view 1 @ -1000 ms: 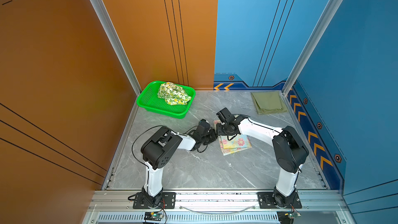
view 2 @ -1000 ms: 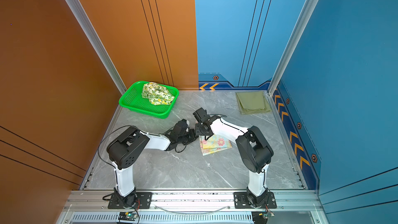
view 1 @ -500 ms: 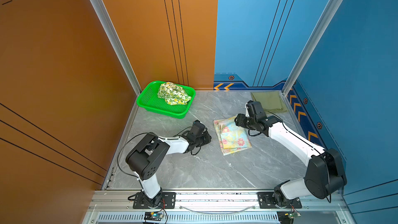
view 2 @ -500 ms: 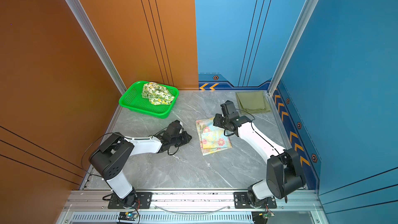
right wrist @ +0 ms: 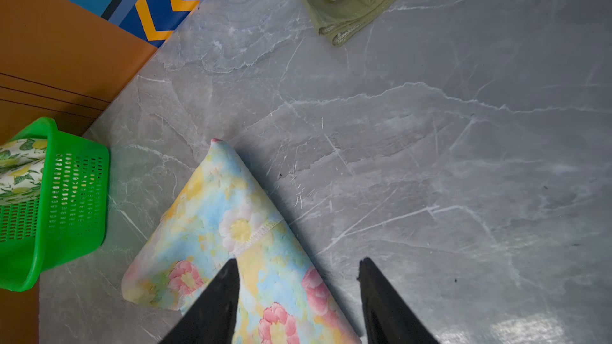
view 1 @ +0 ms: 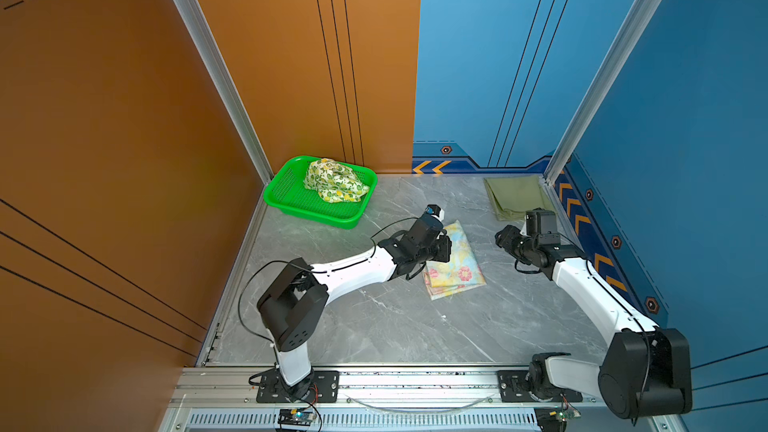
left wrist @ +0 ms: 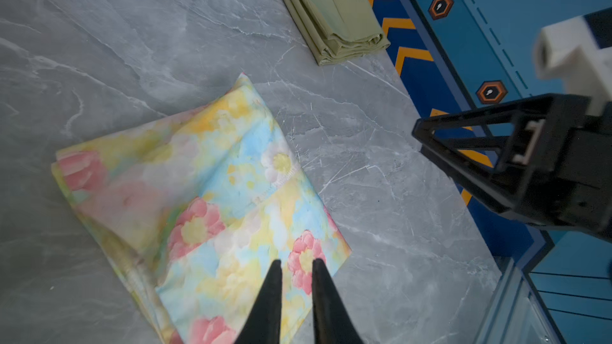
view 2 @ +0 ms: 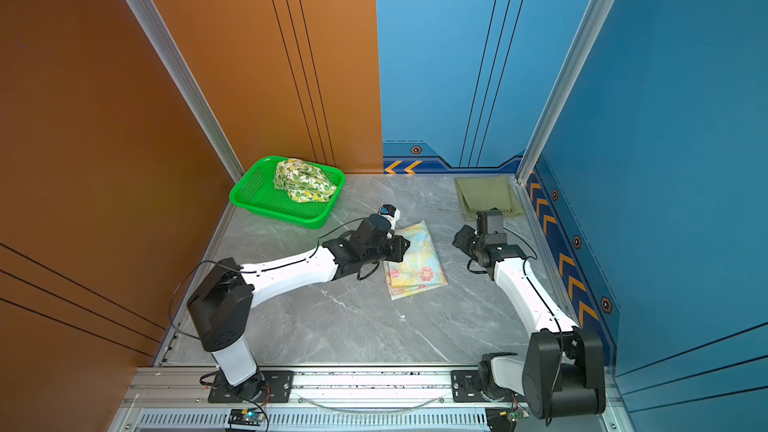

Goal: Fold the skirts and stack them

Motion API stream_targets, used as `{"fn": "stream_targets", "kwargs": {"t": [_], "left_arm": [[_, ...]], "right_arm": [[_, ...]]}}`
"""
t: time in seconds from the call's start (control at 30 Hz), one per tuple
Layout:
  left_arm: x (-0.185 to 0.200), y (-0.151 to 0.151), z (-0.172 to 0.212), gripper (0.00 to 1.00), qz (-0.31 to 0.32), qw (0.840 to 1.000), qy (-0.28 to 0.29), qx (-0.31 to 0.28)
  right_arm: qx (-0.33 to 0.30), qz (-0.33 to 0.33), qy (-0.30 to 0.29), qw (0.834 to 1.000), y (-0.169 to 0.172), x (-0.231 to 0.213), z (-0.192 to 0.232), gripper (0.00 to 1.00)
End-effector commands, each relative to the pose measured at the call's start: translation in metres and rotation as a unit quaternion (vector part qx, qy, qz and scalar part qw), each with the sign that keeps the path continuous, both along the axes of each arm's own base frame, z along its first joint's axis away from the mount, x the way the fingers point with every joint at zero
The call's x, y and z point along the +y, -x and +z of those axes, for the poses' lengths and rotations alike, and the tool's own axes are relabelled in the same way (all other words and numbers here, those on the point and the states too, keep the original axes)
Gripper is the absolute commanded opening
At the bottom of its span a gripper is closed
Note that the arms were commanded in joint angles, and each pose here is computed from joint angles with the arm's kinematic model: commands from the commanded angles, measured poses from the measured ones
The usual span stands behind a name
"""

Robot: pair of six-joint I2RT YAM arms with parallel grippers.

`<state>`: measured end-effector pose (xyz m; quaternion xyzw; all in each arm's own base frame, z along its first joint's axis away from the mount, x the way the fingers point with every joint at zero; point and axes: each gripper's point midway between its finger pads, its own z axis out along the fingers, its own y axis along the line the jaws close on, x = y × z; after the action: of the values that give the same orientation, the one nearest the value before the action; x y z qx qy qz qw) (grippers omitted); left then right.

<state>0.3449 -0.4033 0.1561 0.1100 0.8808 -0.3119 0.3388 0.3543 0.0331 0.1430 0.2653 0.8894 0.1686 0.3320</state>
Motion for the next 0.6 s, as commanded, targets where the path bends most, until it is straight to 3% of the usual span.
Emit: {"fn": "stream_targets", "kwargs": {"t": [0.0, 0.3, 0.57], "left_arm": [[-0.006, -0.007, -0.035, 0.19, -0.024, 0.998, -0.052, 0.026], [0.026, -0.062, -0.073, 0.19, 0.007, 0.997, -0.025, 0.07], [0.062, -0.067, -0.133, 0.19, 0.041, 0.991, -0.005, 0.125]], "right_arm": [[-0.009, -0.005, -0.02, 1.0, 0.001, -0.001, 0.002, 0.59], [0.002, 0.018, 0.025, 1.0, 0.003, 0.006, -0.001, 0.58], [0.011, 0.096, 0.088, 0.991, -0.016, 0.051, -0.003, 0.58]]}}
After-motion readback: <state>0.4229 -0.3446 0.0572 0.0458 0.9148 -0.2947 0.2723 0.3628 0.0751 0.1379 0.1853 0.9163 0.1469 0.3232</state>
